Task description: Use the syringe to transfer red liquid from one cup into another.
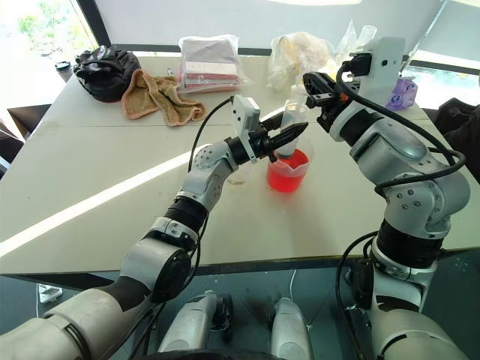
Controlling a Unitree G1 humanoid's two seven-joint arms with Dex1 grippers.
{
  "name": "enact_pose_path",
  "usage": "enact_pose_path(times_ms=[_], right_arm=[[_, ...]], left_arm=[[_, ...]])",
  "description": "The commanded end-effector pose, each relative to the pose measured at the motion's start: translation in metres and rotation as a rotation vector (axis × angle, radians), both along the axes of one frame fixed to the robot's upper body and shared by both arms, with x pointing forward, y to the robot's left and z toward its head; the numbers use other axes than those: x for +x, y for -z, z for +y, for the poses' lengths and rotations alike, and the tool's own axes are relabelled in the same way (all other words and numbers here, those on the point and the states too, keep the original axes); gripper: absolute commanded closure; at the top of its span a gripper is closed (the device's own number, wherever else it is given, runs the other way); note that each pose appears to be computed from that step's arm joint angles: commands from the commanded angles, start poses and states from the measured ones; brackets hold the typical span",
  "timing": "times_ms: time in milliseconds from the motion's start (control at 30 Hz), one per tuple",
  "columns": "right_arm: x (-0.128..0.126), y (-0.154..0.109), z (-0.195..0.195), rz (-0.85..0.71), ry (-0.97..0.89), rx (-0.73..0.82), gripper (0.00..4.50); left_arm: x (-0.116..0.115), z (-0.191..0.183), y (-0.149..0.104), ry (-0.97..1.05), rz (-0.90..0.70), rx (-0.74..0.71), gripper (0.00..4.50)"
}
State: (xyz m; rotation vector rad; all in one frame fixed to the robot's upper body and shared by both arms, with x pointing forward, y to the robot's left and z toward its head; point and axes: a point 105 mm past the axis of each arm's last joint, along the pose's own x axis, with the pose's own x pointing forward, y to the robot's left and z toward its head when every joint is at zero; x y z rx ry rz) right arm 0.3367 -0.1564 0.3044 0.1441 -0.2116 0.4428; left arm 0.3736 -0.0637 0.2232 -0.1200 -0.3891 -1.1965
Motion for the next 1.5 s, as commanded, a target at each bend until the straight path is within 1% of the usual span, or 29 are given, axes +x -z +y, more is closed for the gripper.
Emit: enact_pose_path(times_ms=[33, 67, 100, 300, 333, 467, 600, 733, 833, 900, 967, 1033, 1133, 1267, 1367, 1500], right_arm=[[-0.015, -0.023, 0.005, -0.105, -0.044, 0.013, 4.12], [-0.015, -0.021, 0.005, -0.098, -0.051, 0.011, 3.73], [-0.016, -0.020, 0.006, -0.094, -0.055, 0.010, 3.44], [-0.016, -0.016, 0.003, -0.077, -0.055, -0.033, 0.39], [-0.017, -0.016, 0.000, -0.075, -0.053, -0.050, 0.07], [-0.025, -0.016, -0.011, -0.057, -0.081, -0.114, 0.07], [-0.040, -0.016, -0.020, -0.030, -0.154, -0.152, 0.07], [-0.055, -0.028, -0.027, -0.026, -0.265, -0.071, 0.07], [-0.061, -0.038, -0.035, -0.040, -0.285, -0.019, 0.07], [-0.062, -0.042, -0.038, -0.051, -0.281, 0.009, 0.07], [-0.060, -0.047, -0.045, -0.062, -0.267, 0.070, 0.07], [-0.057, -0.046, -0.049, -0.057, -0.254, 0.111, 0.07], [-0.052, -0.038, -0.049, -0.030, -0.244, 0.117, 0.07], [-0.049, -0.030, -0.046, -0.013, -0.244, 0.120, 0.07], [-0.047, -0.026, -0.040, -0.004, -0.255, 0.117, 0.07], [-0.045, -0.025, -0.034, -0.002, -0.272, 0.122, 0.07]], left_arm=[[-0.014, -0.017, -0.016, 0.077, -0.061, 0.002, 3.05], [-0.014, -0.017, -0.017, 0.076, -0.062, 0.000, 3.05], [-0.014, -0.017, -0.017, 0.076, -0.061, -0.001, 3.05], [-0.011, -0.016, -0.015, 0.058, -0.055, -0.001, 3.05], [-0.009, -0.015, -0.014, 0.047, -0.050, 0.001, 3.05], [-0.003, -0.011, -0.019, 0.021, -0.050, -0.006, 3.05], [0.001, -0.009, -0.027, 0.010, -0.060, -0.019, 3.05], [0.001, -0.009, -0.032, 0.008, -0.075, -0.023, 3.05], [0.001, -0.008, -0.039, 0.004, -0.083, -0.040, 3.05], [0.001, -0.007, -0.043, 0.001, -0.088, -0.052, 3.05], [0.001, -0.003, -0.065, 0.003, -0.073, -0.120, 3.05], [-0.002, 0.000, -0.086, 0.009, -0.075, -0.168, 3.05], [-0.007, 0.007, -0.102, 0.016, -0.067, -0.208, 3.05], [-0.010, 0.019, -0.117, 0.001, -0.064, -0.237, 3.05], [-0.011, 0.036, -0.128, -0.049, -0.105, -0.225, 3.05], [-0.005, 0.063, -0.130, -0.132, -0.126, -0.208, 3.05]])
